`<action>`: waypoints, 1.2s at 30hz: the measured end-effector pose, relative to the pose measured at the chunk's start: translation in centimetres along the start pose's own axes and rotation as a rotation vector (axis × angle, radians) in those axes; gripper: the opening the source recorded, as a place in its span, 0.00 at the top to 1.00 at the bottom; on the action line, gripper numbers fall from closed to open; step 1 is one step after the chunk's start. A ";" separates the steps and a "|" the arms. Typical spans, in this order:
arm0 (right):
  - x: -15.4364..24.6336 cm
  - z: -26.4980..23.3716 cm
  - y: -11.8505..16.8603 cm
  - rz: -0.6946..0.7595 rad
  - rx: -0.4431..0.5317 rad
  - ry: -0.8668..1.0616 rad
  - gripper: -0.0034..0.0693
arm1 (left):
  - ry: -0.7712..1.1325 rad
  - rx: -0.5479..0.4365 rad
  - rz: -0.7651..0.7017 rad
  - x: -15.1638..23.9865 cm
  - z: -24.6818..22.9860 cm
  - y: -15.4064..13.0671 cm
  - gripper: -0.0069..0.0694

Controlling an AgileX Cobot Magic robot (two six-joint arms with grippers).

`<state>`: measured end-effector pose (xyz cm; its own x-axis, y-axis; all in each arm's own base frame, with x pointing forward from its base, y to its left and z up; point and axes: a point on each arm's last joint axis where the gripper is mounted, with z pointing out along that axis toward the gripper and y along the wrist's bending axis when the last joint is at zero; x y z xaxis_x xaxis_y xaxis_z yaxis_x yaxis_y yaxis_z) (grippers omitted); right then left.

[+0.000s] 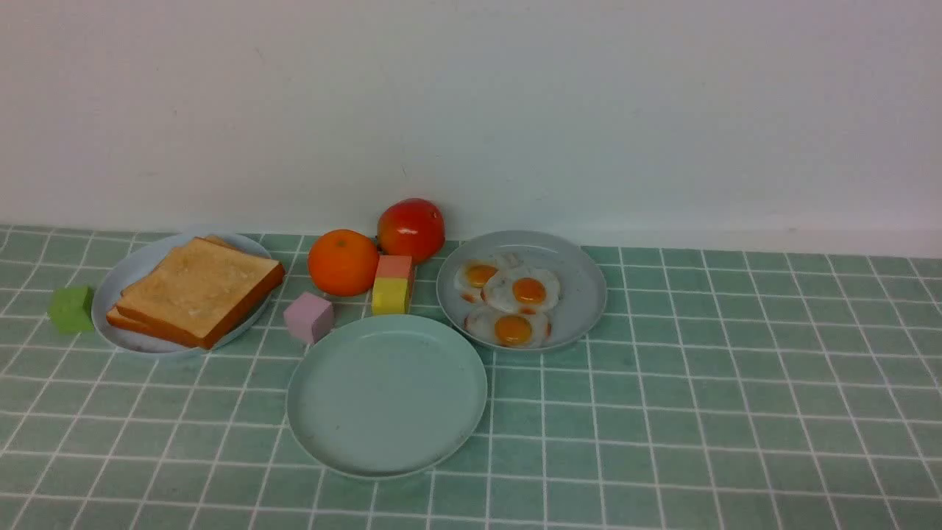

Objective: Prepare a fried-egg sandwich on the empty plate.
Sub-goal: Use the left arm to grab a slice of bread

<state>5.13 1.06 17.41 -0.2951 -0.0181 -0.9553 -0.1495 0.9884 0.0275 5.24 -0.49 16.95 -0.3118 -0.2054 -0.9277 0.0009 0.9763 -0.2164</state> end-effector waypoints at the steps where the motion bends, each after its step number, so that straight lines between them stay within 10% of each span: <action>1: 0.0 0.0 0.0 0.000 0.000 0.000 0.62 | 0.000 0.000 0.000 0.0 0.0 0.0 0.63; 24: 0.0 0.0 0.0 0.000 0.000 0.000 0.62 | -0.015 0.006 -0.012 -0.1 0.0 -0.1 0.61; 31: 0.0 0.0 0.0 0.000 0.000 0.000 0.62 | -0.178 0.162 -0.637 -1.9 -0.3 -0.9 0.60; 36: 0.0 0.0 0.0 0.000 0.000 0.000 0.62 | -0.300 0.202 -0.812 -3.1 -0.6 -0.6 0.60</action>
<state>5.13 1.06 17.41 -0.2951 -0.0181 -0.9553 -0.1495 0.9884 0.0275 5.67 -0.38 20.11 -0.0269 -0.8663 -0.4987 0.0647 0.4964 -0.8657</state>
